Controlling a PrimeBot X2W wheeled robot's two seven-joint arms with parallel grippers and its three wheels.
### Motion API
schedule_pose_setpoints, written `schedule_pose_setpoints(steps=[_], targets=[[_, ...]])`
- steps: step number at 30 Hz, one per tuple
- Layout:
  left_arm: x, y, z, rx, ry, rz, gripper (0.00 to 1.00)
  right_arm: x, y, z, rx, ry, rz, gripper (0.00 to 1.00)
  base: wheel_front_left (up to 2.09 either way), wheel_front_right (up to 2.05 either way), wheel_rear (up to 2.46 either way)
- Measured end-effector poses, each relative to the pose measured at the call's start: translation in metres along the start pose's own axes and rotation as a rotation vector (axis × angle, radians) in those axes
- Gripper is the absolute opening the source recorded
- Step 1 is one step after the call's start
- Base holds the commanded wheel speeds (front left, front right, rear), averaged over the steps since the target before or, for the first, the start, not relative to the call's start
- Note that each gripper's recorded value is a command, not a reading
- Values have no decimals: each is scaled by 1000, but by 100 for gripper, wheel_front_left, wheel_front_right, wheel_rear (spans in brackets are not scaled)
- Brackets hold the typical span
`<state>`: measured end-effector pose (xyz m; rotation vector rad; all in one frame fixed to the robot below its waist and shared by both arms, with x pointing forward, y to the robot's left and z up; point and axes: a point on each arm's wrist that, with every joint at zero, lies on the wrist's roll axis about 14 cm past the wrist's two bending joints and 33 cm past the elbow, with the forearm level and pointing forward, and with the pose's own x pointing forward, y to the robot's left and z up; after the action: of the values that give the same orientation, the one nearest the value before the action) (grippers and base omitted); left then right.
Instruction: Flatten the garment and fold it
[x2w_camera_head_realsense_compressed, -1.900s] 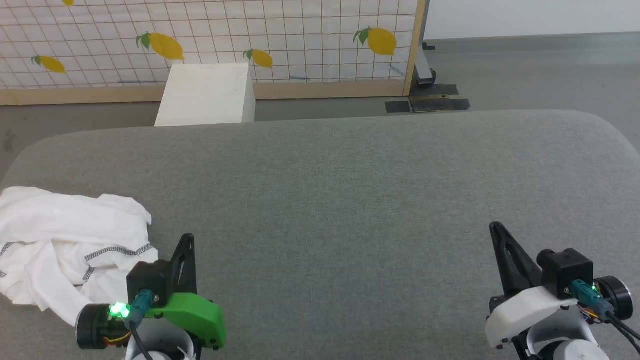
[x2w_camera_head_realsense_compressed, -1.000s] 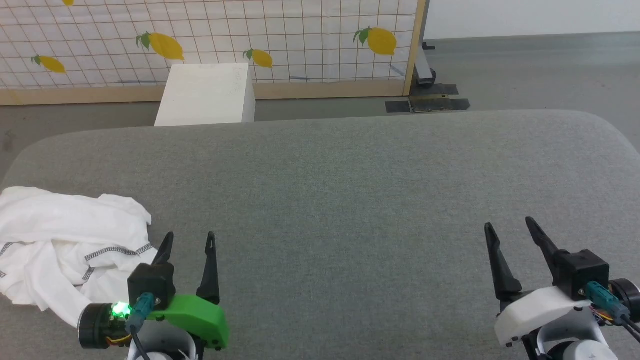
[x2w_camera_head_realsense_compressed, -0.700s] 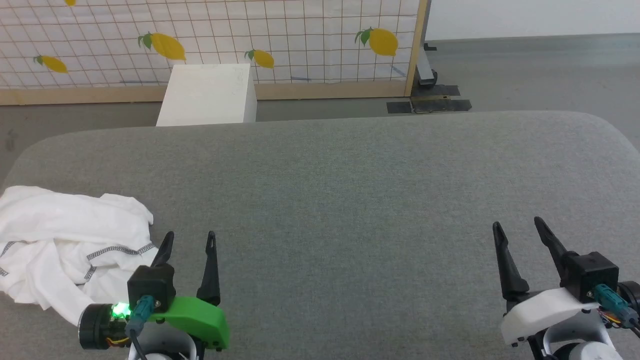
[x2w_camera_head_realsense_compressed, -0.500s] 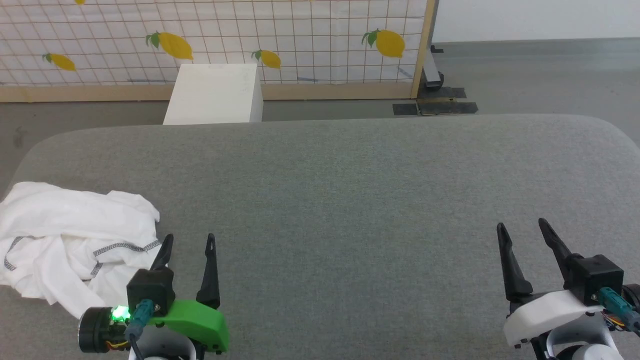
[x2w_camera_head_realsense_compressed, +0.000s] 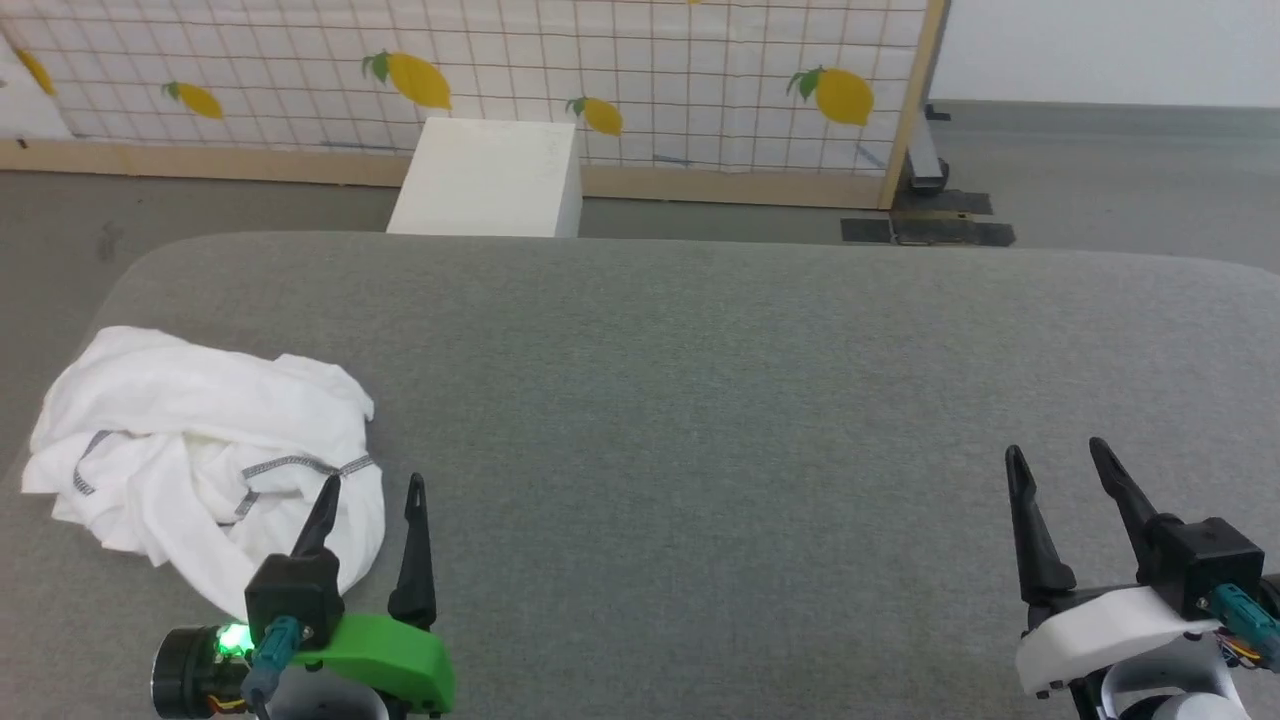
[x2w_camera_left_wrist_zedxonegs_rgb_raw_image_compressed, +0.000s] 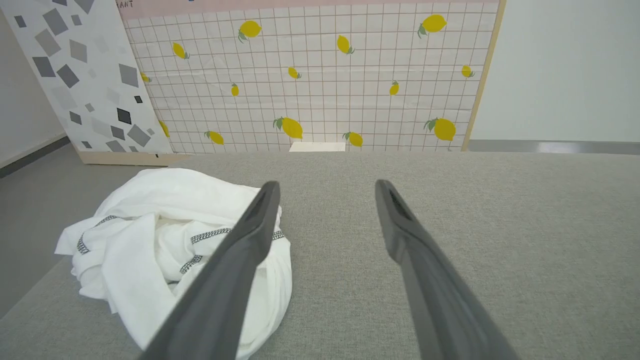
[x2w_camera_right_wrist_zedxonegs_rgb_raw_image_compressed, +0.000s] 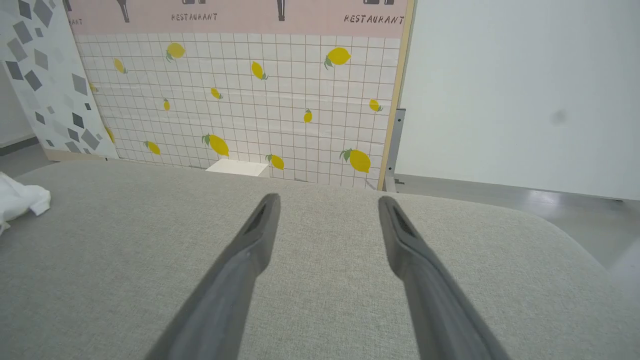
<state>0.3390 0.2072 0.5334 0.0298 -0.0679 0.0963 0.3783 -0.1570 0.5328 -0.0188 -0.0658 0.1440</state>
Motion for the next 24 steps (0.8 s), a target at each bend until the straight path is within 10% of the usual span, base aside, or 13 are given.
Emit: schedule_pose_setpoints(steps=[24], targets=[[-40,52,3,-3,-32,182,100,29,65,5,33,-44,194,100,0,0,0]])
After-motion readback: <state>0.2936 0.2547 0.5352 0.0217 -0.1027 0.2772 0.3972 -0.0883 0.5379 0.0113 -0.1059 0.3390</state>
